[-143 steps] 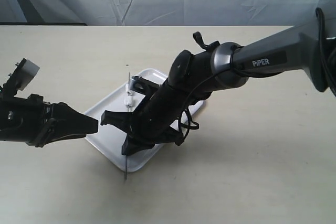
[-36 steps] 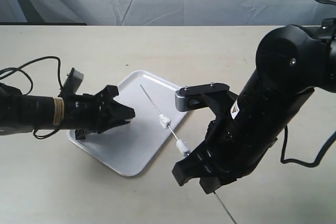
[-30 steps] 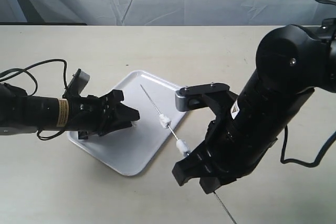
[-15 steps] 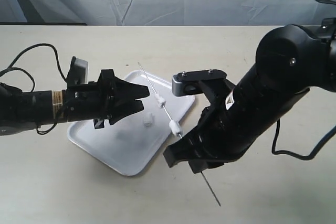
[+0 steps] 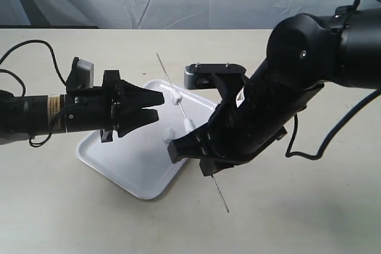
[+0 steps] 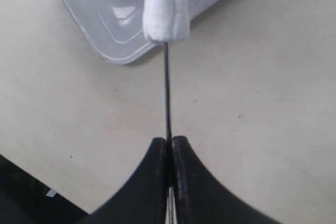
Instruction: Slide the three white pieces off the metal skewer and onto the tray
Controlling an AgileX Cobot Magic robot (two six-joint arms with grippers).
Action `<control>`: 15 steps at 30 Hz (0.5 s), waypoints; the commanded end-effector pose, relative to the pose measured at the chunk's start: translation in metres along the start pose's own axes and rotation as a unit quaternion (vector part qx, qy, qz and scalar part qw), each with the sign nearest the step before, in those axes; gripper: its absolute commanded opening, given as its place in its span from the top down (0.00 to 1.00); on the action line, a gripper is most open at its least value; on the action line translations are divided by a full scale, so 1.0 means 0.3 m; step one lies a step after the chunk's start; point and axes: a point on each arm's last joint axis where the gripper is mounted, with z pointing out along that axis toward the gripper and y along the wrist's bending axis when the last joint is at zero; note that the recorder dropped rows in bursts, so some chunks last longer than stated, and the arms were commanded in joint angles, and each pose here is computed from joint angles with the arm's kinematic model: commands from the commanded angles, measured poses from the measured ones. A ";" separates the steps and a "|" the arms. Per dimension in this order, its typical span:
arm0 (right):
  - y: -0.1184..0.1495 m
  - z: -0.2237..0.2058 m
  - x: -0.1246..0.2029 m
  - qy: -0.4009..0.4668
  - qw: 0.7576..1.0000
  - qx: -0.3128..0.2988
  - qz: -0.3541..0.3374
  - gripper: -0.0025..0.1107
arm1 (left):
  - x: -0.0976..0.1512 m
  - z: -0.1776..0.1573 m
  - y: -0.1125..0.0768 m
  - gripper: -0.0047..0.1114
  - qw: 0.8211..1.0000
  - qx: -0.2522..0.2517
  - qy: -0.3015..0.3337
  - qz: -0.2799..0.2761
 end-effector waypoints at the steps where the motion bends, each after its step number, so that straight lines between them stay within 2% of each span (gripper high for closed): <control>1: 0.004 0.015 -0.012 -0.003 1.000 -0.008 0.014 0.99 | -0.006 -0.009 -0.032 0.53 1.000 0.013 -0.006 -0.006; 15: 0.031 0.018 -0.010 0.003 0.999 -0.051 0.015 0.99 | 0.006 0.027 -0.049 0.53 0.999 0.025 -0.016 -0.022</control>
